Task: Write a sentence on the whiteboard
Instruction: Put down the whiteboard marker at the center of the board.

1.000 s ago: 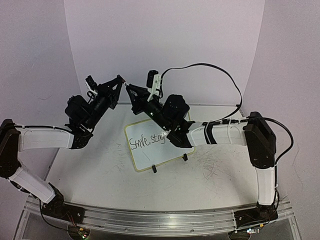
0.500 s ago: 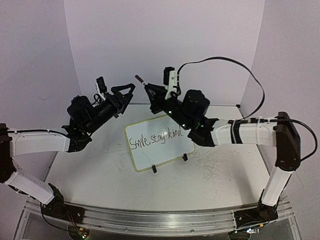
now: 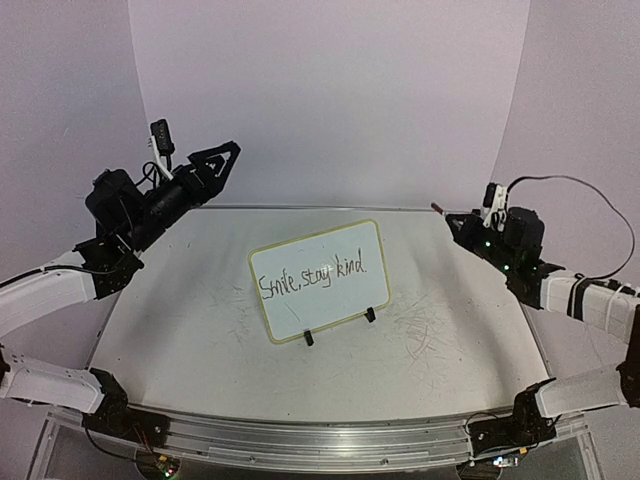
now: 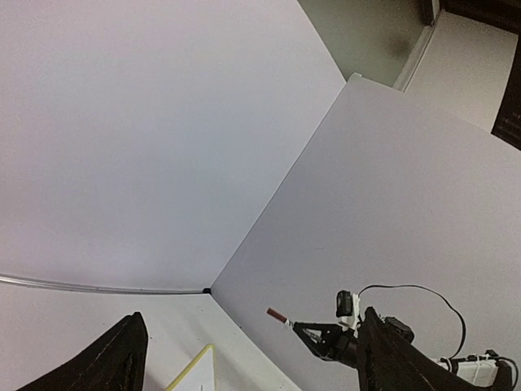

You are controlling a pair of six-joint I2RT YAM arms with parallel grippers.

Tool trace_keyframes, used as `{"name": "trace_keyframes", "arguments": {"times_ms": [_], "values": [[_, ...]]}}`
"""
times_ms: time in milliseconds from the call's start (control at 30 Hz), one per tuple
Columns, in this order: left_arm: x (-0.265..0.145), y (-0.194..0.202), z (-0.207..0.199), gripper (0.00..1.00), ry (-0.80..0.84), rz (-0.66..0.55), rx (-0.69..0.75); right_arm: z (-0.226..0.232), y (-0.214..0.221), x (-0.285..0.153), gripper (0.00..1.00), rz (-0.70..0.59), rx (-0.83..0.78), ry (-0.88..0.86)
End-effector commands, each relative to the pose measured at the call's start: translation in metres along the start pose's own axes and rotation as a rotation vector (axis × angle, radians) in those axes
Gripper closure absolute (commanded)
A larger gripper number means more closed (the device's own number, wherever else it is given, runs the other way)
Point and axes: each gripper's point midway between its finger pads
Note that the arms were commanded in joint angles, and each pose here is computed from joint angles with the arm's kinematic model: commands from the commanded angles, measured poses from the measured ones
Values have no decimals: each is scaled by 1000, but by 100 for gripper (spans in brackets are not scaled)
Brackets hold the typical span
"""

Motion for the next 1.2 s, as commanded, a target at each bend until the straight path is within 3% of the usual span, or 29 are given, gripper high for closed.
{"name": "trace_keyframes", "arguments": {"times_ms": [0, 133, 467, 733, 767, 833, 900, 1033, 1067, 1167], "values": [[-1, -6, 9, 10, -63, 11, 106, -61, 79, -11, 100, 297, 300, 29], [-1, 0, 14, 11, -87, 45, 118, -88, 104, -14, 100, 333, 384, 38], [-17, -1, 18, 12, -124, 53, 115, -145, 157, -21, 95, 375, 406, 185], [-18, -15, 17, 12, -158, 43, 178, -177, 159, -40, 67, 343, 365, 386], [-17, -17, 17, 12, -161, 41, 188, -177, 157, -43, 61, 341, 356, 403], [-16, -23, 17, 12, -170, 36, 210, -180, 150, -49, 33, 323, 350, 457], [-16, -28, 17, 12, -185, 33, 237, -181, 142, -61, 21, 311, 345, 521], [-20, -48, 16, 11, -233, 20, 309, -157, 100, -83, 12, 222, 307, 549], [-21, -54, 16, 10, -252, 19, 331, -148, 87, -92, 5, 195, 289, 542], [-27, -72, 15, 9, -292, -3, 385, -112, 36, -112, 2, 86, 205, 494]]}}
Point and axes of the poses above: each gripper's point midway between its finger pads, its own x axis out along the fingers, its own z axis along the line the jaws close on, y = z × x, and after that the axes turned 8 degrees about x, right-handed
